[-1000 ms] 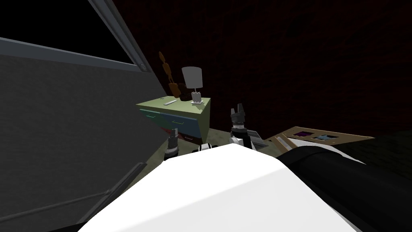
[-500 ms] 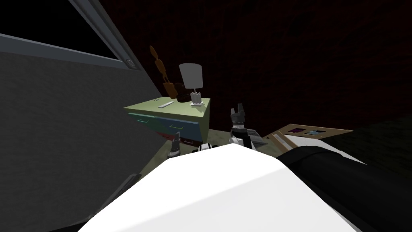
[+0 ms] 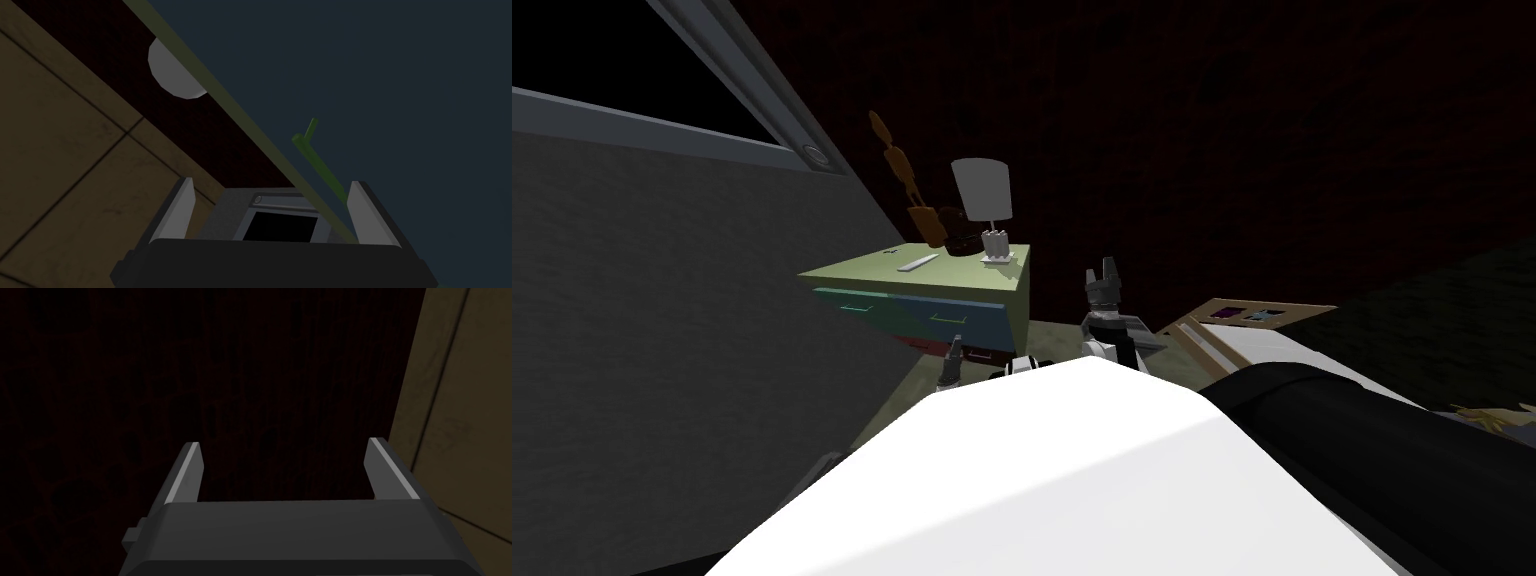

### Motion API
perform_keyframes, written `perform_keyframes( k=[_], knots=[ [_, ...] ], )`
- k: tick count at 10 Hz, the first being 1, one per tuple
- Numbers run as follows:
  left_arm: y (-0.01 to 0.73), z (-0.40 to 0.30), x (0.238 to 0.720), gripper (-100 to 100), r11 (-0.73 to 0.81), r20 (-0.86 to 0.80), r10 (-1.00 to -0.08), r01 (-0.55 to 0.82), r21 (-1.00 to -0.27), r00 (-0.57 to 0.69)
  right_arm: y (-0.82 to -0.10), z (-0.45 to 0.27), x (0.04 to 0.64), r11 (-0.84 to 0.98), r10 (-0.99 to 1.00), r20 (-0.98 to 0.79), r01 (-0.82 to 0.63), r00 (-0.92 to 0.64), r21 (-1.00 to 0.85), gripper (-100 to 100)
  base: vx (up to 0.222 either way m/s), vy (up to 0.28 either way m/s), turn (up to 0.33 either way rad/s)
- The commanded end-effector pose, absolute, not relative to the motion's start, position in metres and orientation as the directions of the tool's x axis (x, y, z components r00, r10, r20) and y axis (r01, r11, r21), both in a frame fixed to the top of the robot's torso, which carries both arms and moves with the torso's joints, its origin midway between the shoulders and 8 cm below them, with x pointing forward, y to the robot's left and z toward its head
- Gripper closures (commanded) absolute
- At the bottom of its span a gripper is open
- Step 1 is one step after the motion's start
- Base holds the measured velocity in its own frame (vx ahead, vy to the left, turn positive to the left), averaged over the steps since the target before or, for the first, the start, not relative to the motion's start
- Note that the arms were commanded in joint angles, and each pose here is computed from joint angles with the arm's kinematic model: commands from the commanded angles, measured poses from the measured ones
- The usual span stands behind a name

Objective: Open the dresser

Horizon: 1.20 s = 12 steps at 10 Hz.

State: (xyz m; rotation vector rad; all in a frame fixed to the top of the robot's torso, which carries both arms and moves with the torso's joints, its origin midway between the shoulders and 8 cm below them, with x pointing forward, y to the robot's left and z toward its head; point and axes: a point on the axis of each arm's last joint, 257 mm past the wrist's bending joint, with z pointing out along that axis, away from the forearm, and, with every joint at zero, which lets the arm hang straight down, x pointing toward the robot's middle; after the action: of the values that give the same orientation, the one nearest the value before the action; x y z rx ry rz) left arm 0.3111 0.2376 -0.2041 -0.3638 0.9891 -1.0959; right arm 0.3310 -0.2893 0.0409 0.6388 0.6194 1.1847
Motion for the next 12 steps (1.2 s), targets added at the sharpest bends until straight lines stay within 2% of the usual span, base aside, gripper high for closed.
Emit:
perform_keyframes(
  k=[1, 8, 12],
  knots=[
    [0.2374, -0.2076, 0.31, -100, 0.457, -0.493, -0.864, 0.571, -0.682, 0.103, -0.2893, 0.0409, 0.331, 0.248, 0.961, -0.102, -0.632, 0.258, 0.734, 0, -0.001, -0.003, 0.01],
    [0.2374, -0.2076, 0.31, -100, 0.457, -0.493, -0.864, 0.571, -0.682, 0.103, -0.2893, 0.0409, 0.331, 0.248, 0.961, -0.102, -0.632, 0.258, 0.734, 0, 0.0, -0.002, 0.004],
    [0.2437, -0.2021, 0.3183, -100, 0.475, -0.525, -0.846, 0.573, -0.668, 0.089, -0.2893, 0.0408, 0.331, 0.248, 0.961, -0.102, -0.632, 0.258, 0.734, 0, -0.003, 0.024, -0.068]
  ],
)
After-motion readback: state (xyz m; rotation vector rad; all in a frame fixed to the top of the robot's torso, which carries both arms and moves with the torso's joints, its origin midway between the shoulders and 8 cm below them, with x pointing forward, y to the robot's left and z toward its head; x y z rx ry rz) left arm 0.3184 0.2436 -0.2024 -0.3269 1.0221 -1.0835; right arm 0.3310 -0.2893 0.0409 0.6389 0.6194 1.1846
